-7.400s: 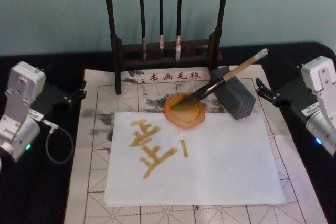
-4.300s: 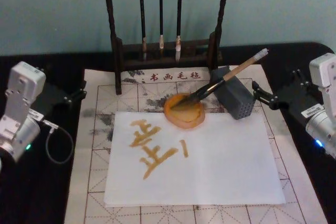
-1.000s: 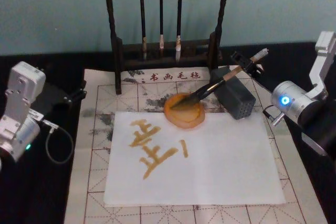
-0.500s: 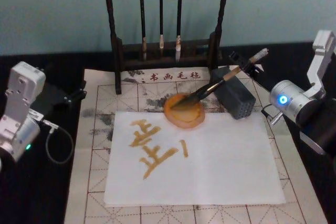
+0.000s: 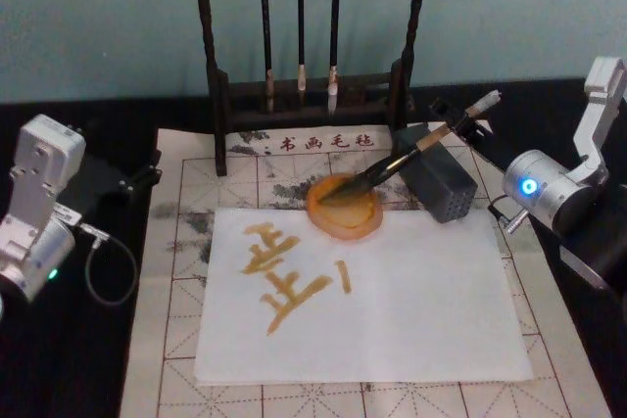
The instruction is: Pick up the brush from the inkstone, write on the paper, then place the brush back to its original position.
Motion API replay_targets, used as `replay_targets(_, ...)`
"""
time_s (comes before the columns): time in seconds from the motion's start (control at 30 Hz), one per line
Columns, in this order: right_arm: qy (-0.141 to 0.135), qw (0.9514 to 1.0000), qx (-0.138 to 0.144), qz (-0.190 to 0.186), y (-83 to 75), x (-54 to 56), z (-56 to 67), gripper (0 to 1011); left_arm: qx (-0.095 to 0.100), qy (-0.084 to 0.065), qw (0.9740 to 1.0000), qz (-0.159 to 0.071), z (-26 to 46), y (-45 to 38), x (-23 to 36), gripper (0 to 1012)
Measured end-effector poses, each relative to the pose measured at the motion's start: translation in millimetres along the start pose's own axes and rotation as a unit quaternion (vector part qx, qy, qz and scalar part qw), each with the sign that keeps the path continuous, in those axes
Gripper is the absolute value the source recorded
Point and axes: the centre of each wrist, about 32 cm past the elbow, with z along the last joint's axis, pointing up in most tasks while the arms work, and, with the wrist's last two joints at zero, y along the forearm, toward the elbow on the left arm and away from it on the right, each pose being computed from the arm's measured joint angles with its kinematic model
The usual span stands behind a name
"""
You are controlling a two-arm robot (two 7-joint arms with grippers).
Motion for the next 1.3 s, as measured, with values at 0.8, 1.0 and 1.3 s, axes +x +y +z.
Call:
replay_targets(0.8,0.0,1.0,0.0,0.0,-0.3,-0.1,-0.1,198,0.0,0.0,1.0,0.0,0.0,0.0,0.0,1001)
replay_targets(1.0,0.0,1.0,0.0,0.0,-0.3,-0.1,-0.1,198,0.0,0.0,1.0,0.0,0.0,0.0,0.0,1001)
replay_targets(1.3,0.0,1.0,0.0,0.0,-0.3,0.0,-0.1,198,0.0,0.0,1.0,0.0,0.0,0.0,0.0,1001)
